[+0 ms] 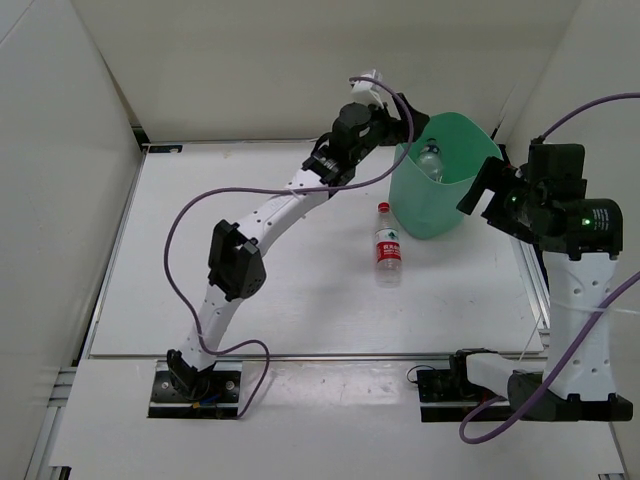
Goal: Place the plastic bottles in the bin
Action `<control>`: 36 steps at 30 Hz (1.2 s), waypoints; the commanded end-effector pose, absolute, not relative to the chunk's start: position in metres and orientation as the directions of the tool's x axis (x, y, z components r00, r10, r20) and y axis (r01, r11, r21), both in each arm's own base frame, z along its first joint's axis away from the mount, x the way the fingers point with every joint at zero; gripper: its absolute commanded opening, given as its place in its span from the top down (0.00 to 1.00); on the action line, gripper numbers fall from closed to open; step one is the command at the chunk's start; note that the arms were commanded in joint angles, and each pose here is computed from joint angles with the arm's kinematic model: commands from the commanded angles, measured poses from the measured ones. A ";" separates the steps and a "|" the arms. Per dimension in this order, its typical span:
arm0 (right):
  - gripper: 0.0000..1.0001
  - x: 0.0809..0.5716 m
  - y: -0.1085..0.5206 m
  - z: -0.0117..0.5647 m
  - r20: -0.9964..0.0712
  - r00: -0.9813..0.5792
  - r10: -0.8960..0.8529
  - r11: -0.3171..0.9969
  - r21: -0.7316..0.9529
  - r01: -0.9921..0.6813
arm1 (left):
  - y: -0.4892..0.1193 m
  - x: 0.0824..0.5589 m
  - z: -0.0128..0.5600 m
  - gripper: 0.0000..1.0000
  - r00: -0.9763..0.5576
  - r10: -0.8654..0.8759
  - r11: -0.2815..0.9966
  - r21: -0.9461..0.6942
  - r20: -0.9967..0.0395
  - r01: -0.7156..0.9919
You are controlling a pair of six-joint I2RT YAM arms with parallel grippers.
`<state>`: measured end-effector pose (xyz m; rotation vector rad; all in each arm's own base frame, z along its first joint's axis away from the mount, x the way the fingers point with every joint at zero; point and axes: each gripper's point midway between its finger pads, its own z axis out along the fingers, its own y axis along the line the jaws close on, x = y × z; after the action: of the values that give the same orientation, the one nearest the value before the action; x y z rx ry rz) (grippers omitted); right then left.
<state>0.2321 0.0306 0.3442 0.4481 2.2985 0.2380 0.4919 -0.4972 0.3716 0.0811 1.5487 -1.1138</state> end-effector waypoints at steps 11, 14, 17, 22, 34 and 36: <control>0.00 0.241 0.041 0.351 -0.672 -0.634 0.383 0.919 0.347 0.187 | -0.397 0.377 0.242 0.00 -0.598 -0.150 0.684 -0.519 -0.788 0.512; 0.00 0.240 0.045 0.351 -0.662 -0.639 0.392 0.913 0.366 0.180 | -0.403 0.370 0.205 0.00 -0.657 -0.091 0.675 -0.531 -0.748 0.512; 0.00 0.240 0.046 0.355 -0.667 -0.633 0.392 0.912 0.374 0.170 | -0.410 0.368 0.176 0.00 -0.727 -0.070 0.665 -0.575 -0.683 0.476; 0.00 0.237 0.042 0.362 -0.683 -0.622 0.382 0.918 0.358 0.170 | -0.420 0.375 0.145 0.00 -0.767 -0.041 0.678 -0.582 -0.640 0.449; 0.00 0.234 0.036 0.355 -0.682 -0.634 0.364 0.929 0.320 0.188 | -0.465 0.374 0.097 0.00 -0.822 0.030 0.653 -0.612 -0.568 0.447; 0.00 0.234 0.036 0.352 -0.677 -0.640 0.363 0.929 0.318 0.191 | -0.470 0.375 0.089 0.00 -0.835 0.035 0.650 -0.622 -0.550 0.437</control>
<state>0.2375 0.0406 0.3486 0.4081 2.2946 0.3025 0.3814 -0.4573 0.0836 0.3394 2.3653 -1.0202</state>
